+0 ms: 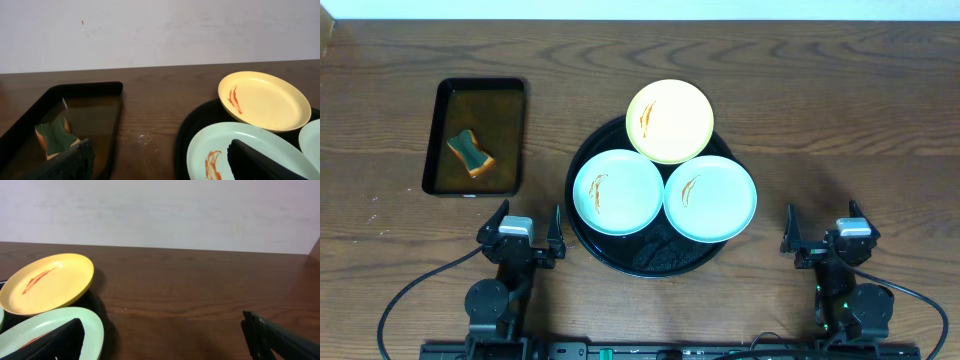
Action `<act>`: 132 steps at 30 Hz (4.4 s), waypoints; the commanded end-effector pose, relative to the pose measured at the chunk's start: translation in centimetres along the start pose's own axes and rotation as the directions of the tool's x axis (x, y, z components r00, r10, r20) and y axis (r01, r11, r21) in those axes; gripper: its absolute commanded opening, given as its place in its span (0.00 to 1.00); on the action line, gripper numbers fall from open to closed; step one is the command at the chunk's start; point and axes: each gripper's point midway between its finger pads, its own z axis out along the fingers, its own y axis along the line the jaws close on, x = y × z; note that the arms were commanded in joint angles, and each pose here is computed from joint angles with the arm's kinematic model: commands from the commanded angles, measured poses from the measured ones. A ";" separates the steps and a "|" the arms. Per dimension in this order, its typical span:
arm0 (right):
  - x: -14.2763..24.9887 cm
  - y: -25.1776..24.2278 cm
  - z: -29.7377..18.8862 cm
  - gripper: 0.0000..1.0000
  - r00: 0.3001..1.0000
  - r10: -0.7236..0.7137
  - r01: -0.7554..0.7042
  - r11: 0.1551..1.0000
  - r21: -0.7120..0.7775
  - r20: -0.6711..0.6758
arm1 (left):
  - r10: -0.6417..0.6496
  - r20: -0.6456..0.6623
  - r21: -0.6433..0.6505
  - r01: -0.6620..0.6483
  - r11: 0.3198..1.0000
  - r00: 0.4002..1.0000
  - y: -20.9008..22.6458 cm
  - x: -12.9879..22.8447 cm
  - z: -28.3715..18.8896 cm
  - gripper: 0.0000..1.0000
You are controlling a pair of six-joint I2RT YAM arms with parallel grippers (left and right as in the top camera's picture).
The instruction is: Clean dirty plates on tray and stack at the side
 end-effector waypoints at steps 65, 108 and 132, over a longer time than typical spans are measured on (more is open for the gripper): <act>0.1 -0.2 0.0 0.99 1.000 -0.007 0.007 1.000 0.011 -0.001 | -0.114 -0.164 0.172 0.142 0.975 0.980 -3.2 -13.9 -1.0 0.86; 0.1 -0.2 0.0 0.99 1.000 -0.007 0.007 1.000 0.011 -0.001 | -0.771 -0.547 -0.705 0.317 0.634 0.325 18.2 -4.2 14.8 0.86; 0.1 -0.2 0.0 0.99 1.000 -0.007 0.007 1.000 0.011 -0.001 | -0.684 -0.716 -0.678 0.097 0.729 0.140 20.6 11.2 16.7 0.63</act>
